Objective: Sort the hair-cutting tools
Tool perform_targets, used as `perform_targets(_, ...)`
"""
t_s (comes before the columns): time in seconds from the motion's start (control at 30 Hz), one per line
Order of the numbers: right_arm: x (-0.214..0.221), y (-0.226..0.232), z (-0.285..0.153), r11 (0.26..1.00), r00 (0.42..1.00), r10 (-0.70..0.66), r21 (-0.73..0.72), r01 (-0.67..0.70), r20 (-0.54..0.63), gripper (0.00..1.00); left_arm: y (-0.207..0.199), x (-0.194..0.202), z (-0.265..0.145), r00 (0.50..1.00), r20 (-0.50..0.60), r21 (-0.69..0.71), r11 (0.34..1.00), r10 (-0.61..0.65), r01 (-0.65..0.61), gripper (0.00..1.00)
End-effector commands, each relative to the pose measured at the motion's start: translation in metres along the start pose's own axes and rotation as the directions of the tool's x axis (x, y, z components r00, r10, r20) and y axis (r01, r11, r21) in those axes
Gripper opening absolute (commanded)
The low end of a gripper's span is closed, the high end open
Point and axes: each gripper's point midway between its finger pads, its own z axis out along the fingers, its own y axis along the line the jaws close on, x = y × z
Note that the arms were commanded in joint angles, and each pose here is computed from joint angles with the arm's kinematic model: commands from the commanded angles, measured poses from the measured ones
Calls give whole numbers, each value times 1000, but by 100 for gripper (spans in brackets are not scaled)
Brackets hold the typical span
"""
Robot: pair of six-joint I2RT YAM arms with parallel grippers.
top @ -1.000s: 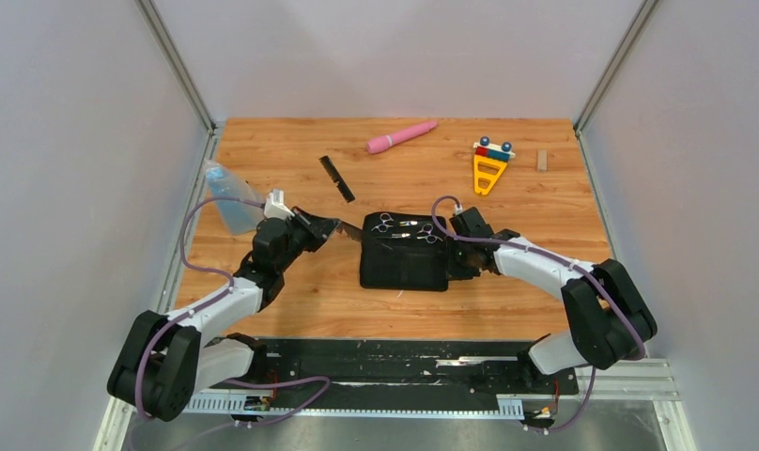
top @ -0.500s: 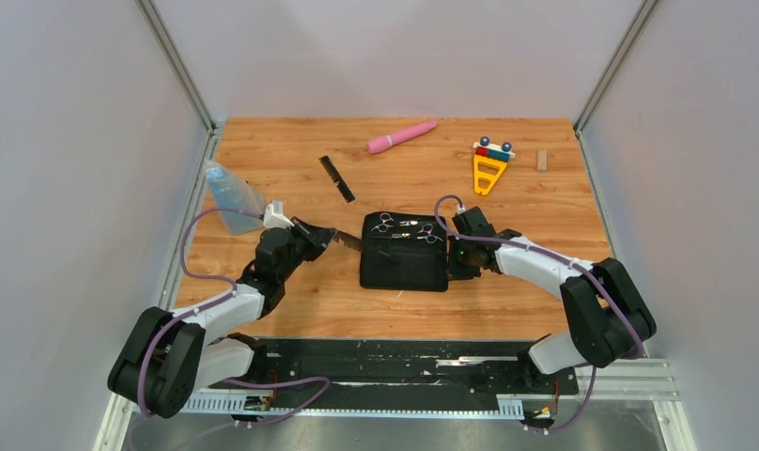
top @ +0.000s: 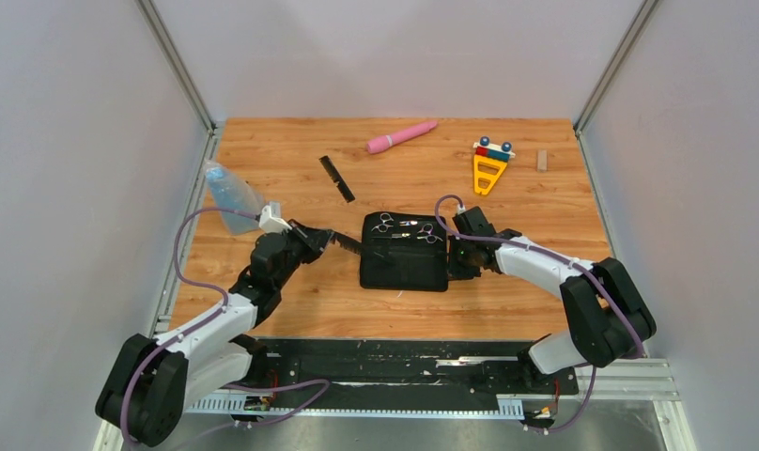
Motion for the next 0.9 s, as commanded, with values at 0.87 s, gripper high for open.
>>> perform_targets(0.87, 5, 9, 9, 999, 1000, 11, -51, -12, -13, 1, 0, 65, 12, 997, -30, -112, 991, 65, -68, 0)
